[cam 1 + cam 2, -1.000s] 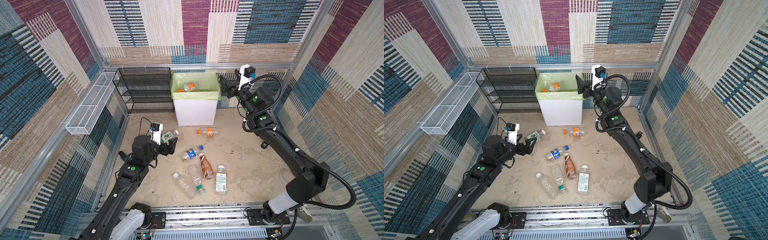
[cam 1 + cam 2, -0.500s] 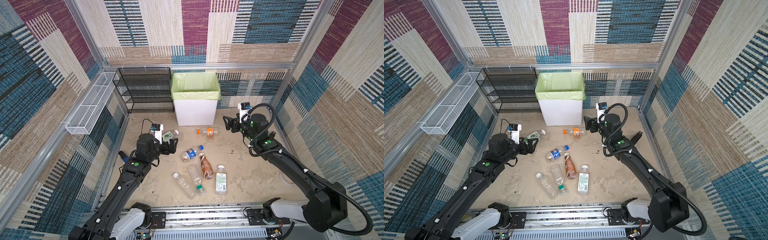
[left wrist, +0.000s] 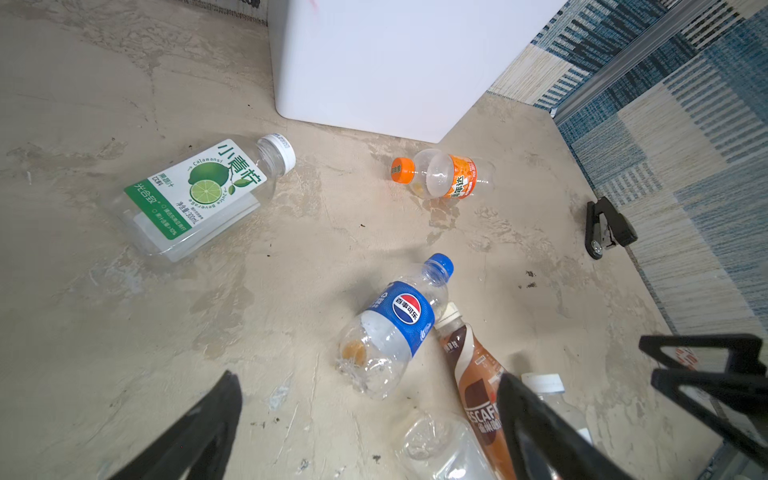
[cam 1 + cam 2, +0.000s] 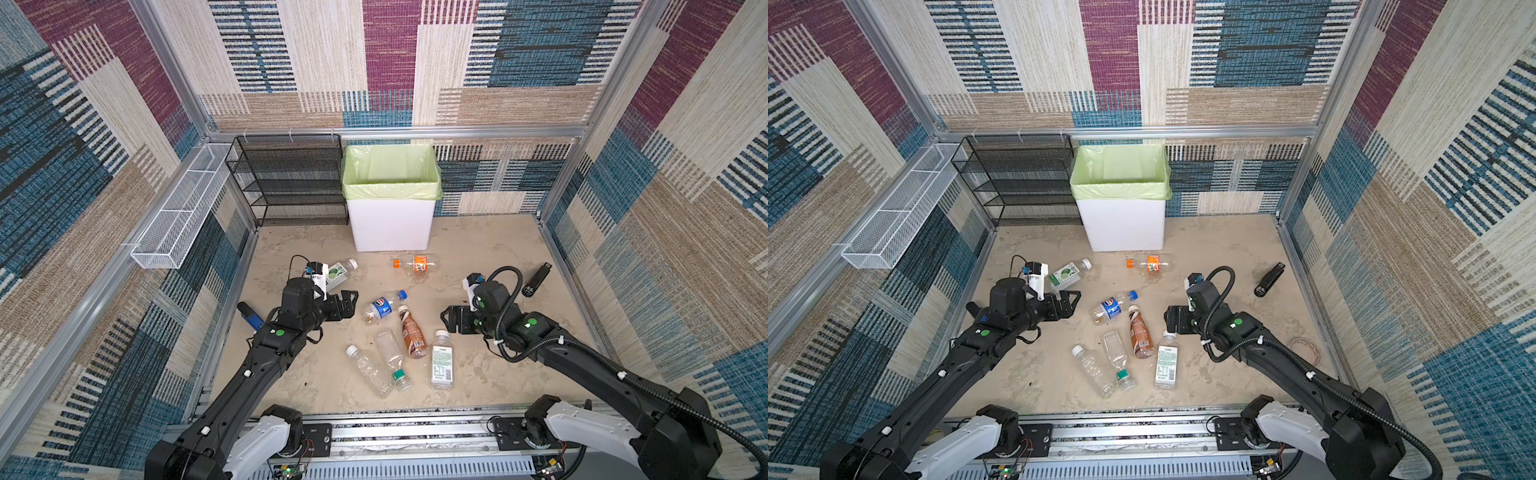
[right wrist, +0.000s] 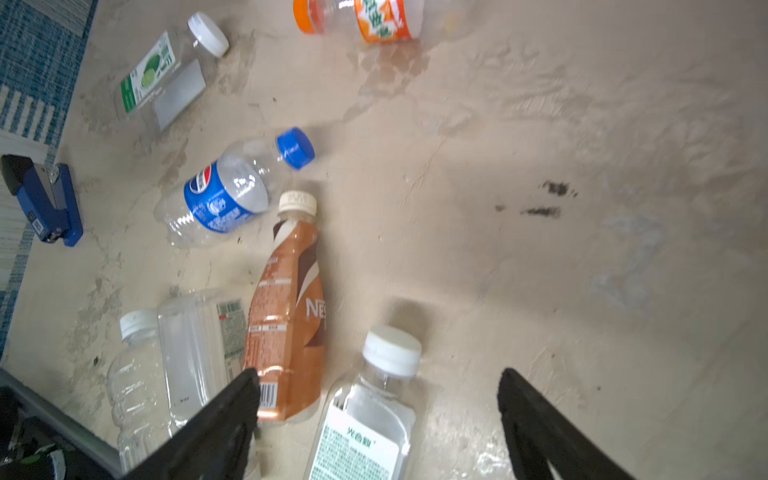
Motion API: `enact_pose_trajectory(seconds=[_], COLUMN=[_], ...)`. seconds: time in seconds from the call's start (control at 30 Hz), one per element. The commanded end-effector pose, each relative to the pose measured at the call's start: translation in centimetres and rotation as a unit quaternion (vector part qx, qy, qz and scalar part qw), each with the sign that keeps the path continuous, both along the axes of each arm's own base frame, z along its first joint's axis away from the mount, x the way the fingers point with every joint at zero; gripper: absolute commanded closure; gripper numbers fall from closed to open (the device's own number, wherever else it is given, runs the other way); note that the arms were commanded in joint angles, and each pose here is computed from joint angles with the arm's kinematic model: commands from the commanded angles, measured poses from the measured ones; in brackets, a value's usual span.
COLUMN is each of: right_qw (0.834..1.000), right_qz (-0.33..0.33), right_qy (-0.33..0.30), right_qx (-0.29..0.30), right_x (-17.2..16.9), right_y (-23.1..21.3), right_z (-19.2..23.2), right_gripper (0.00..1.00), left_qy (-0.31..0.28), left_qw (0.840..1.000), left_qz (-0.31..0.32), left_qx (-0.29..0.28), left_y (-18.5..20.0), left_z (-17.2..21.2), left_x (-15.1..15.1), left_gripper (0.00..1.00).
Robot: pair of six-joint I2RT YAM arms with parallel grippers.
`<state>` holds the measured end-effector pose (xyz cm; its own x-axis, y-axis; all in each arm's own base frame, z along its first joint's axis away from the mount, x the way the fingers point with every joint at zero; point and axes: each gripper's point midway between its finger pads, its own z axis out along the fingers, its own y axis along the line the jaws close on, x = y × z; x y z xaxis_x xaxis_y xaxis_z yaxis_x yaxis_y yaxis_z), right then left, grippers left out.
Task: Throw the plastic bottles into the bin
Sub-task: 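Lower the right gripper onto the clear white-cap bottle beside the Nescafe bottle, then close the right gripper on the white-cap bottle's neck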
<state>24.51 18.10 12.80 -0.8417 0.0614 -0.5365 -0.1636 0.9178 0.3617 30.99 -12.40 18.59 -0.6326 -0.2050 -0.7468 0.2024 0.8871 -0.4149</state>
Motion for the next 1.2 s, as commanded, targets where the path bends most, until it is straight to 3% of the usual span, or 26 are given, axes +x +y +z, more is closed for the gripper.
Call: enact_pose_trajectory(seconds=[0.0, 0.23, 0.47, 1.0, 1.17], right_qw=[0.998, 0.994, 0.989, 0.989, 0.988], right_qz=[-0.029, -0.006, -0.002, 0.009, 0.009], right_qy=[0.063, 0.102, 0.13, 0.115, 0.123], right_qx=[-0.007, -0.024, -0.064, -0.087, -0.088], right_x=[-2.7, -5.2, -6.4, -5.6, -6.0], right_y=[-0.2, 2.2, 1.7, 2.4, 2.3], right_z=[-2.5, -4.9, -7.7, -7.8, -8.3], right_gripper=[0.1, 0.11, 0.12, 0.11, 0.17], left_qy=[-0.008, -0.007, -0.01, -0.003, 0.001], left_qw=[1.0, 1.0, 1.0, 1.0, 1.0], left_qz=[0.003, -0.004, 0.001, -0.005, -0.009], left_qx=[-0.014, -0.017, -0.017, -0.016, -0.021], left_y=[-0.2, -0.5, -0.3, -0.5, -0.8], left_z=[0.3, 0.0, 0.0, -0.3, -0.4], left_x=[0.4, 0.6, 0.4, 0.7, 0.9], left_gripper=[0.04, 0.04, 0.04, 0.03, 0.04])
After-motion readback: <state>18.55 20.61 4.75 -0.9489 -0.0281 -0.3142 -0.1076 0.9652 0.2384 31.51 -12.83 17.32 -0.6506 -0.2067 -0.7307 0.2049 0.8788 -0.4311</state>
